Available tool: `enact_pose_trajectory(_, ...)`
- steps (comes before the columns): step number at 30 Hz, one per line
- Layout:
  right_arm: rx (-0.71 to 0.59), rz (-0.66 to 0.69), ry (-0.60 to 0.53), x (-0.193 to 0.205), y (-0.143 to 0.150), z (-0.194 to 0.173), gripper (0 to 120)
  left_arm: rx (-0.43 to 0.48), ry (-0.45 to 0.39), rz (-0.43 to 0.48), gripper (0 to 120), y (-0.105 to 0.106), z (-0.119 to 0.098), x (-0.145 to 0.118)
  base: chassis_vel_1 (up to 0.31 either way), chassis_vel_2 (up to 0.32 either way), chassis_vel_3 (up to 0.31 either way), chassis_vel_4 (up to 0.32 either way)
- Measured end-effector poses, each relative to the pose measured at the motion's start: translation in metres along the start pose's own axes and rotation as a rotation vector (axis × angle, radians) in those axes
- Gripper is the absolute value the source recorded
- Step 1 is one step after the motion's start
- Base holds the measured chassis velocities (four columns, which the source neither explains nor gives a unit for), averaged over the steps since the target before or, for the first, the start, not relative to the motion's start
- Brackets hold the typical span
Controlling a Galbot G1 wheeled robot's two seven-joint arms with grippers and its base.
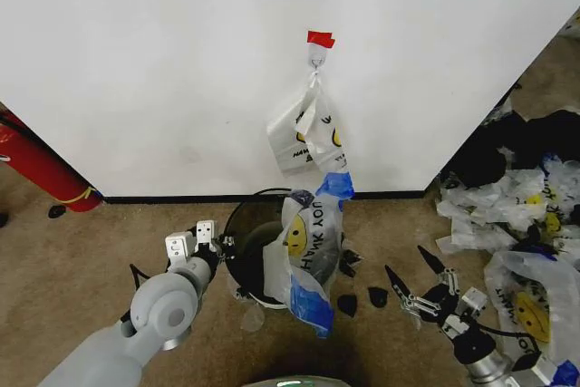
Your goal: Pick up the garbage bag from the wall and place it over the trash bin.
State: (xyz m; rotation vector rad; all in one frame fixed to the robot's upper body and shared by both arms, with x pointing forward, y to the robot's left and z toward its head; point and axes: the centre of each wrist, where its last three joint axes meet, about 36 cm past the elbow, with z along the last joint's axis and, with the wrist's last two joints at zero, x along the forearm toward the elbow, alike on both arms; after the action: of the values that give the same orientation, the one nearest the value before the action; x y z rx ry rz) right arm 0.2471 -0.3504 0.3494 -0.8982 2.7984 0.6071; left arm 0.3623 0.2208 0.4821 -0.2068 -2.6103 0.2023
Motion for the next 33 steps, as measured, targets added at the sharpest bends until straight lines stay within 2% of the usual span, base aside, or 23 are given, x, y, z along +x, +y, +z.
enact_pose_trajectory(2,-0.099,-0.011,0.001,0.0,-0.008,0.006,100,-0.036,-0.026,0.015,45,-0.002,-0.001,0.009,0.0,0.0,0.0,0.0)
enact_pose_trajectory(3,-0.099,-0.011,0.001,0.0,-0.008,0.006,100,-0.036,-0.026,0.015,45,-0.002,-0.001,0.009,0.0,0.0,0.0,0.0)
enact_pose_trajectory(9,-0.317,-0.027,0.002,-0.001,-0.028,0.028,100,-0.117,-0.107,0.064,70,-0.005,-0.007,0.033,0.0,0.0,0.0,0.0)
enact_pose_trajectory(10,-0.317,-0.027,0.002,-0.001,-0.028,0.028,100,-0.117,-0.107,0.064,70,-0.005,-0.007,0.033,0.0,0.0,0.0,0.0)
enact_pose_trajectory(16,-0.542,-0.108,-0.034,-0.025,-0.038,0.054,100,-0.16,-0.182,0.094,94,-0.009,-0.019,0.053,0.0,0.0,0.0,0.0)
enact_pose_trajectory(21,-0.593,-0.106,-0.066,-0.036,-0.042,0.066,100,-0.198,-0.217,0.122,100,-0.011,-0.021,0.058,0.0,0.0,0.0,0.0)
enact_pose_trajectory(23,-0.609,-0.085,-0.071,-0.038,-0.055,0.08,100,-0.221,-0.241,0.158,100,-0.014,-0.02,0.06,0.0,0.0,0.0,0.0)
enact_pose_trajectory(30,-0.652,-0.209,-0.068,-0.047,-0.08,0.105,100,-0.223,-0.249,0.168,100,-0.017,-0.017,0.064,0.0,0.0,0.0,0.0)
enact_pose_trajectory(33,-0.654,-0.267,-0.048,-0.067,-0.091,0.118,100,-0.225,-0.249,0.167,100,-0.017,-0.017,0.064,0.0,0.0,0.0,0.0)
